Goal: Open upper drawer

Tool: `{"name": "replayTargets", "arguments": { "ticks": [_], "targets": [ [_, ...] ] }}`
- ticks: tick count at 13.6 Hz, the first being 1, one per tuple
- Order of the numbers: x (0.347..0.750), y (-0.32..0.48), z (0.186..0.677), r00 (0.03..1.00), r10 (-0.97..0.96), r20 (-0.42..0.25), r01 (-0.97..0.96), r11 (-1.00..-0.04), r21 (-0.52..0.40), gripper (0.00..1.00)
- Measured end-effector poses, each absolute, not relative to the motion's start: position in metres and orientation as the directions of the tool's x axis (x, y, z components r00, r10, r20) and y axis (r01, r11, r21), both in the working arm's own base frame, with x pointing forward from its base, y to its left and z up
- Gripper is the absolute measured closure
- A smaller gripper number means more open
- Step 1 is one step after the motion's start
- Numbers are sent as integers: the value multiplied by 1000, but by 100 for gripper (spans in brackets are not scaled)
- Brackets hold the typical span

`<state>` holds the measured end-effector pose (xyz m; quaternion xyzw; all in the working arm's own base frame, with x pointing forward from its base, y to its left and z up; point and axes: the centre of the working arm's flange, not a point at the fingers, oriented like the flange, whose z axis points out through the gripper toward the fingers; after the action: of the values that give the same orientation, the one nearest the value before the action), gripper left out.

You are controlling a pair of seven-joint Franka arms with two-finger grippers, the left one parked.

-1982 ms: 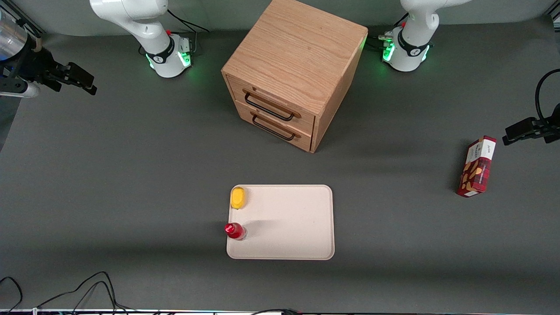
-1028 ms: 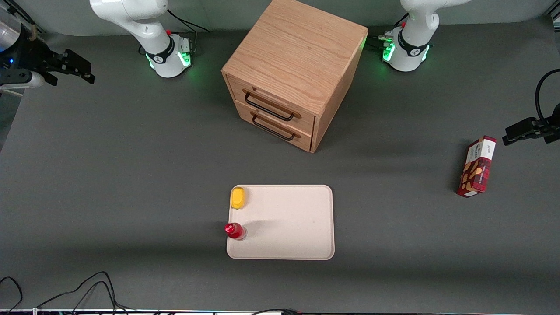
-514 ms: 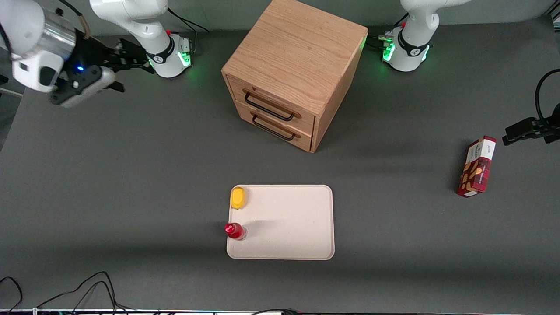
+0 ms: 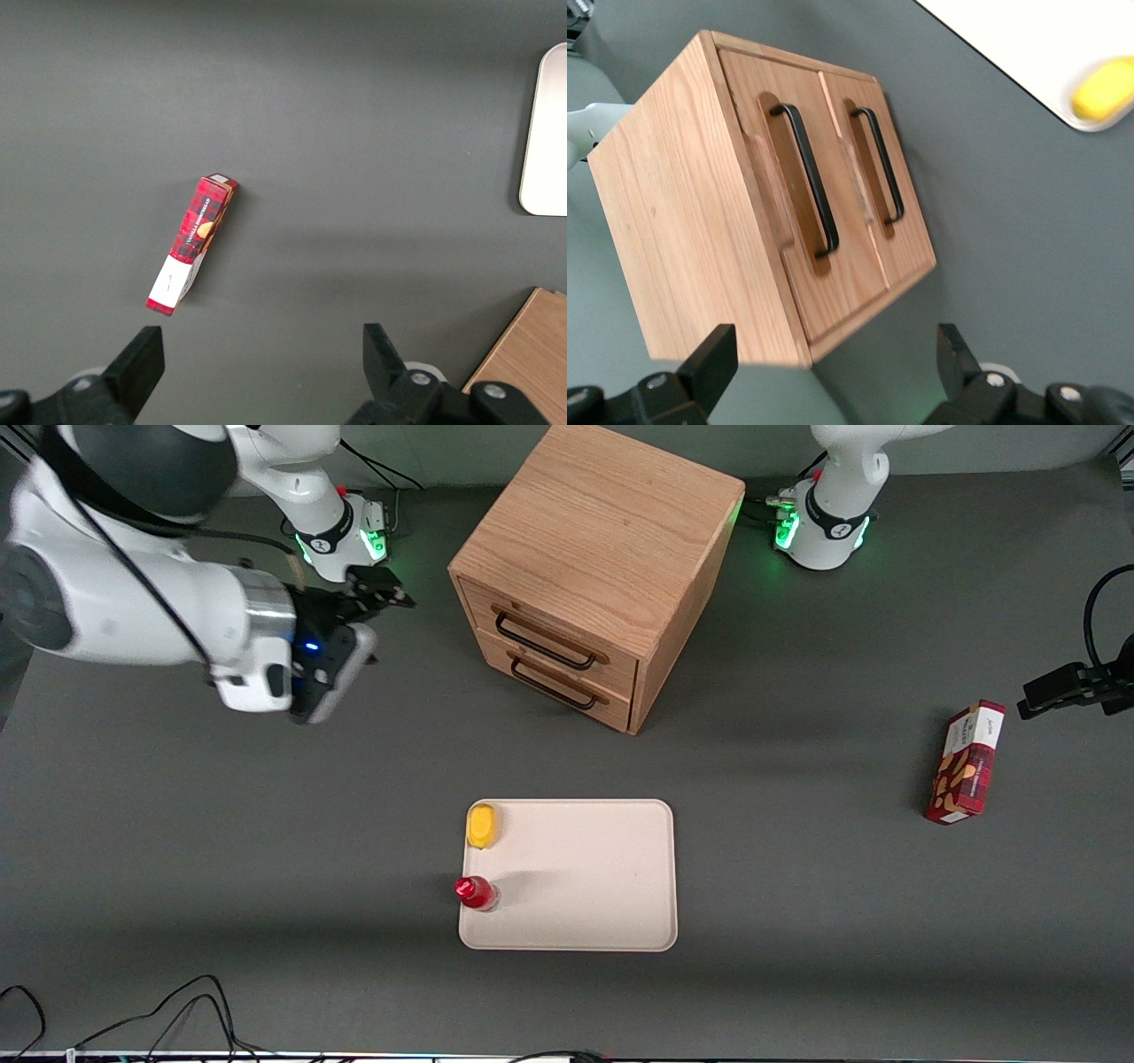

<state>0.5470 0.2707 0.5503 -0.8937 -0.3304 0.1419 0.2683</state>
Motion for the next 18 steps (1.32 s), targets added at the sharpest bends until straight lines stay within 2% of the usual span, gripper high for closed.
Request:
{"name": "replayTargets", "arguments": {
  "ticks": [5, 10, 14, 18],
  "targets": [
    [545, 342, 499, 693, 719, -50, 555, -576, -600, 0],
    [540, 380, 459, 663, 748, -29, 606, -560, -565, 0],
    [530, 392, 419, 650, 758, -57, 616, -569, -545, 0],
    [517, 401, 404, 637, 768, -66, 623, -562, -544, 0]
  ]
}}
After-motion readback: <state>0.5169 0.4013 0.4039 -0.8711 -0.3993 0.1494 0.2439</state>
